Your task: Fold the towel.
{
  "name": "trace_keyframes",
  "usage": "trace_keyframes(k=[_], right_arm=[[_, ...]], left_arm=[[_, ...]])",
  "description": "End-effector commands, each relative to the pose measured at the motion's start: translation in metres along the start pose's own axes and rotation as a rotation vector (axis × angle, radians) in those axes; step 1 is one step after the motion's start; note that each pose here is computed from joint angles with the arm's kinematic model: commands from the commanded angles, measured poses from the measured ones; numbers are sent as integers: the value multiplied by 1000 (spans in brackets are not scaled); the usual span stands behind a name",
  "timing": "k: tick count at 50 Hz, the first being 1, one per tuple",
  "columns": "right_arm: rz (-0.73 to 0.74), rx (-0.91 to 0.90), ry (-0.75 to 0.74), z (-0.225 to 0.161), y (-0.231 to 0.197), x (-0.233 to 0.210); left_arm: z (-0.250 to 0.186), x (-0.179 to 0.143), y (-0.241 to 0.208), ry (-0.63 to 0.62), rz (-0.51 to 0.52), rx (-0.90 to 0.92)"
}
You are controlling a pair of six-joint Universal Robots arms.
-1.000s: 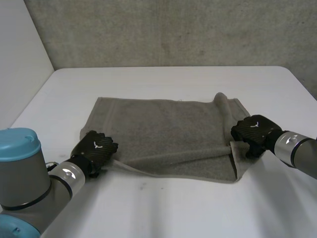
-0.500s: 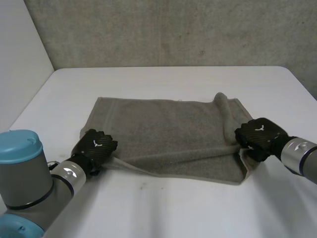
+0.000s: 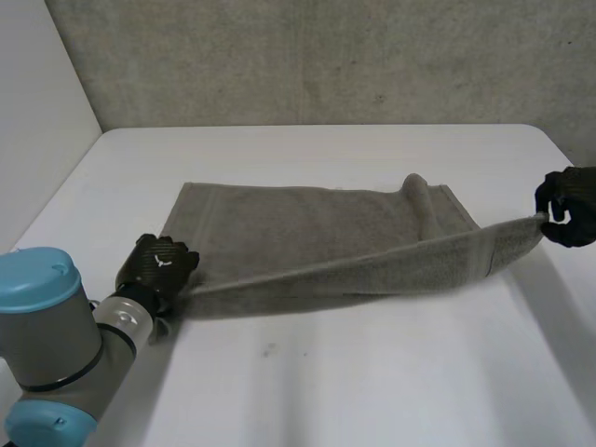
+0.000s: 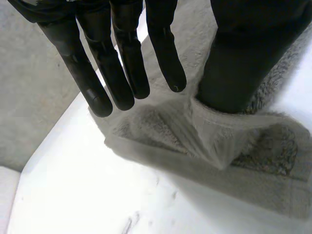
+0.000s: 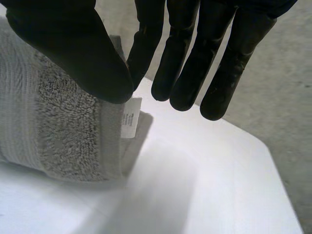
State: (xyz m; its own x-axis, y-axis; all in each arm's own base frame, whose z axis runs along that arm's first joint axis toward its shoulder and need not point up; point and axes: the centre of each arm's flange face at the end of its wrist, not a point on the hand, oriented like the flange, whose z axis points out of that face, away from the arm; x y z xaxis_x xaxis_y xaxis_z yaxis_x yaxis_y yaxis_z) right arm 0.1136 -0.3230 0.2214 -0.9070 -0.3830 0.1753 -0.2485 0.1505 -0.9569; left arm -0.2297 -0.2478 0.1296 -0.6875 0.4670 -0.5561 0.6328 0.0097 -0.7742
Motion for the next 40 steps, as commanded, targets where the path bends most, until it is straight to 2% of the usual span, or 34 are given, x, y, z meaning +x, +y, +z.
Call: trace_keyframes(k=[1,10,16,18,21,23,26,28,35,40], right_arm=[[-26,19,37,-7,-6,1],[-85,42,38,-19,-15,-4],[-151,-31,11,-32,-17,-9],[-226,-83,36,-44,-20,0],[-273,-112,47,-50,-21,4],[-352,-193,37,-60,-18,8],[-388,-295,-6,-71,-11,9],[-390,-341,-37,-76,-7,7],[-440,-367,-99,-81,-7,3],[-404,-343,-72,-64,2,15]], left_arm=[[-11,-4,-6,-17,7,7],[-36,-10,-20,0,16,12],[-62,-16,-31,54,16,-47],[-70,-20,-36,65,20,-56],[-84,-24,-47,108,60,-53],[-99,-27,-56,159,117,-48],[-106,-28,-60,191,152,-50],[-117,-26,-63,258,207,-71],[-111,-32,-66,278,275,-82],[-77,-28,-56,289,280,-98]])
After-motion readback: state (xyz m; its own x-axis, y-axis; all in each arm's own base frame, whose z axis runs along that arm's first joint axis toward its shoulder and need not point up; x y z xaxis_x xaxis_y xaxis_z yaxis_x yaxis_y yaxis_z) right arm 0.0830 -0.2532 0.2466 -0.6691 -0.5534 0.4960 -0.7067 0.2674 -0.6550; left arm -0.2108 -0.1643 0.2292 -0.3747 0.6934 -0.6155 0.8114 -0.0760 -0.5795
